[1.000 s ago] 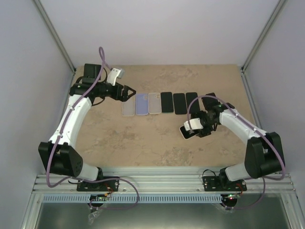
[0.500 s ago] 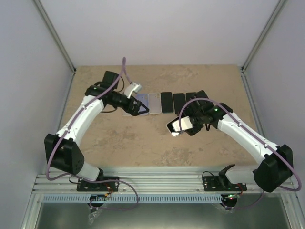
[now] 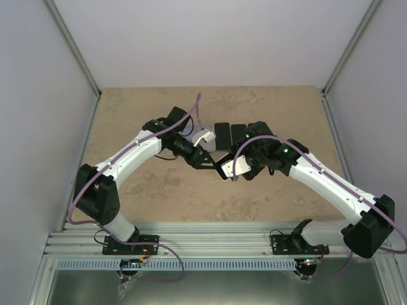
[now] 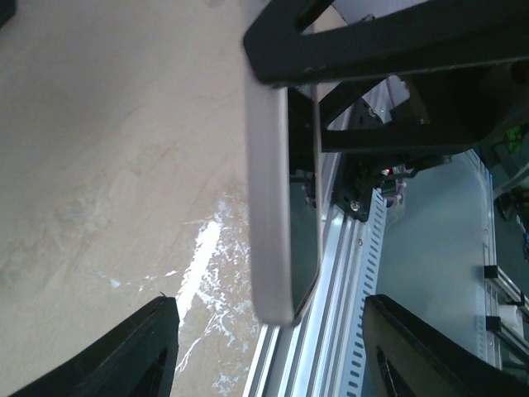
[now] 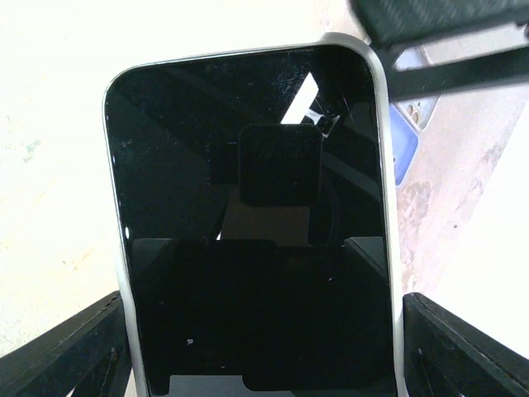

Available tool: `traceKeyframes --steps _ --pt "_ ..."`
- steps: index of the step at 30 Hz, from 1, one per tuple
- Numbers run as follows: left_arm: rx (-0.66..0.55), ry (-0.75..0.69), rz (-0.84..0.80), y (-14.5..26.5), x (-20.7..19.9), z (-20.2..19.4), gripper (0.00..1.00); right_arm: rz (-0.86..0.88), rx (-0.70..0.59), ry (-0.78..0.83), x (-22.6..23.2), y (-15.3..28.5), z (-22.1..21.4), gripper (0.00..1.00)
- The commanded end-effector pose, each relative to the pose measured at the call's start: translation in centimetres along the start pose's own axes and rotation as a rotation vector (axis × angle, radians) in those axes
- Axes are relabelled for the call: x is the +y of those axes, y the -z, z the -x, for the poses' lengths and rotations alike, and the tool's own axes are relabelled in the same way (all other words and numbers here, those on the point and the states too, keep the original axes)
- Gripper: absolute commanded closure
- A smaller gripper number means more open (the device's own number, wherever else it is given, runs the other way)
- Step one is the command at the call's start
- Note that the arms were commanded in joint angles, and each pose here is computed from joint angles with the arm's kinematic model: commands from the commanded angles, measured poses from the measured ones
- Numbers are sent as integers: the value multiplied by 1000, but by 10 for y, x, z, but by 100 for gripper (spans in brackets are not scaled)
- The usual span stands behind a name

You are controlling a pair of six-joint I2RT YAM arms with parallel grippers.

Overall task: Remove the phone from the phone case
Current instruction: Pick up the phone at the center of the board.

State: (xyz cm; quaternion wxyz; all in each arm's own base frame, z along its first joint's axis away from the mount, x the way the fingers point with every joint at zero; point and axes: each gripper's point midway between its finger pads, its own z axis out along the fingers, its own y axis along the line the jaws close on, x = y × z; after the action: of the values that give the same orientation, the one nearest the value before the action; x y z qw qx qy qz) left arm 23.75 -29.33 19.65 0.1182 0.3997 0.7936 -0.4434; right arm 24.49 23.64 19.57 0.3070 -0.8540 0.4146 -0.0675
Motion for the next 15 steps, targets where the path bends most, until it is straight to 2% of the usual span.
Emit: traceKeyframes --steps 1,9,15 --pt "-14 -38 -77 -5 -21 3 39 -93 6 15 -23 18 11 55" --pt "30 -66 -73 -20 -29 -6 53 -116 2 43 -33 22 25 54" --pt "30 -80 -106 -22 -35 -6 72 -129 -1 47 -36 26 30 54"
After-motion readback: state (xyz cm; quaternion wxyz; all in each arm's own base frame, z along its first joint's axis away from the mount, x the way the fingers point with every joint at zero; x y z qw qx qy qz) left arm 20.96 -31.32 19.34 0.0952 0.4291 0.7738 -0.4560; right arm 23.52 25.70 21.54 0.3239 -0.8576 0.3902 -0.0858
